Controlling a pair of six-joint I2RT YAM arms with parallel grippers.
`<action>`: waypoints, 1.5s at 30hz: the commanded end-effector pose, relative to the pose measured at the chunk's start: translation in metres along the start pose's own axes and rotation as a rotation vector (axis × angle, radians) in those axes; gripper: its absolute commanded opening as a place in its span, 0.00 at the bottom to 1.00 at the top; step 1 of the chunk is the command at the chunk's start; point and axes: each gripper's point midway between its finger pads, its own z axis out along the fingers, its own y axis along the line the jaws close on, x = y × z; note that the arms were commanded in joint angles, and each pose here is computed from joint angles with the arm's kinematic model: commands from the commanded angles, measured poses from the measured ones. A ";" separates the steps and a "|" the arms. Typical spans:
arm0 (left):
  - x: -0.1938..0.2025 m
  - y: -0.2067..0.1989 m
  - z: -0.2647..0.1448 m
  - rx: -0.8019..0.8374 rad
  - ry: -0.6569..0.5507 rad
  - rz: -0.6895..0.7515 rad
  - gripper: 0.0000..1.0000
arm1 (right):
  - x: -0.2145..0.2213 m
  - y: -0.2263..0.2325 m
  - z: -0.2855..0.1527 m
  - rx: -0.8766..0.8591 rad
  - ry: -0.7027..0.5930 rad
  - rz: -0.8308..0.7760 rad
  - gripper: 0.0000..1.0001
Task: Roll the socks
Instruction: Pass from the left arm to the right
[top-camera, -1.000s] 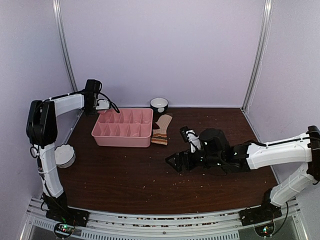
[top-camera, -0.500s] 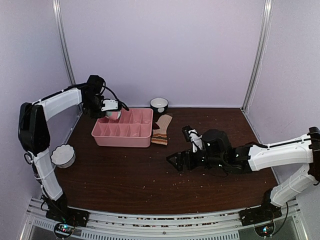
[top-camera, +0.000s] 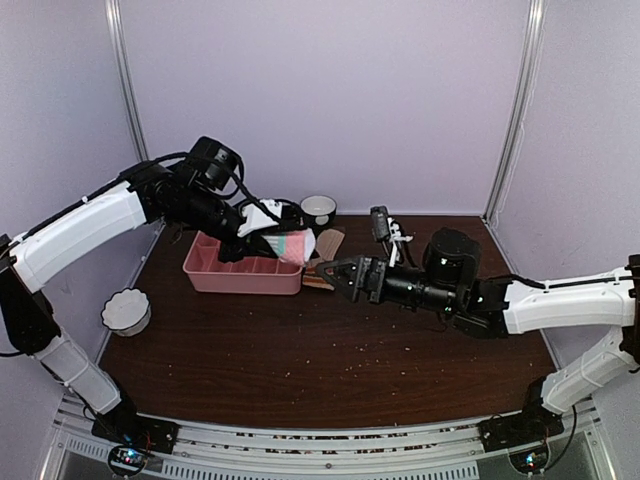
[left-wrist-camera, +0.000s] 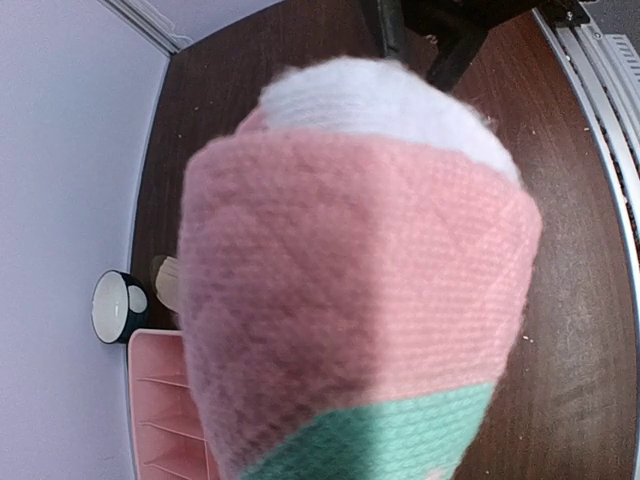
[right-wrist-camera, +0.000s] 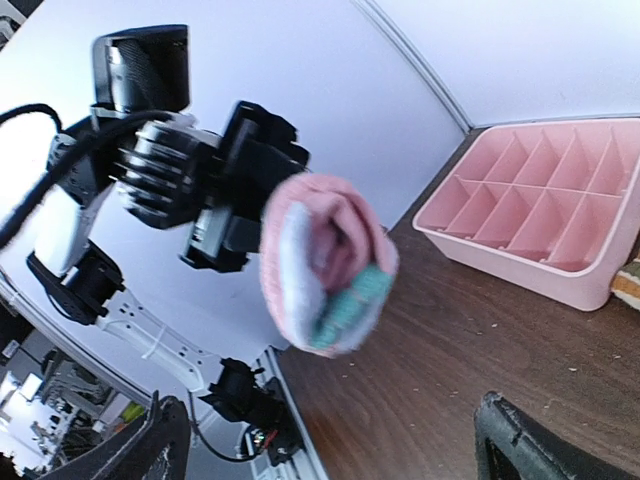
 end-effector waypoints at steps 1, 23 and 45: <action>0.001 0.005 0.002 -0.038 0.018 0.008 0.00 | -0.006 0.040 0.009 -0.141 -0.001 0.088 0.99; -0.016 -0.046 0.000 0.139 -0.005 0.074 0.00 | -0.002 0.016 0.062 -0.015 0.038 0.071 0.59; -0.052 -0.031 -0.047 0.267 -0.264 -0.351 0.98 | -0.025 0.053 -0.001 -0.329 -0.110 -0.034 0.00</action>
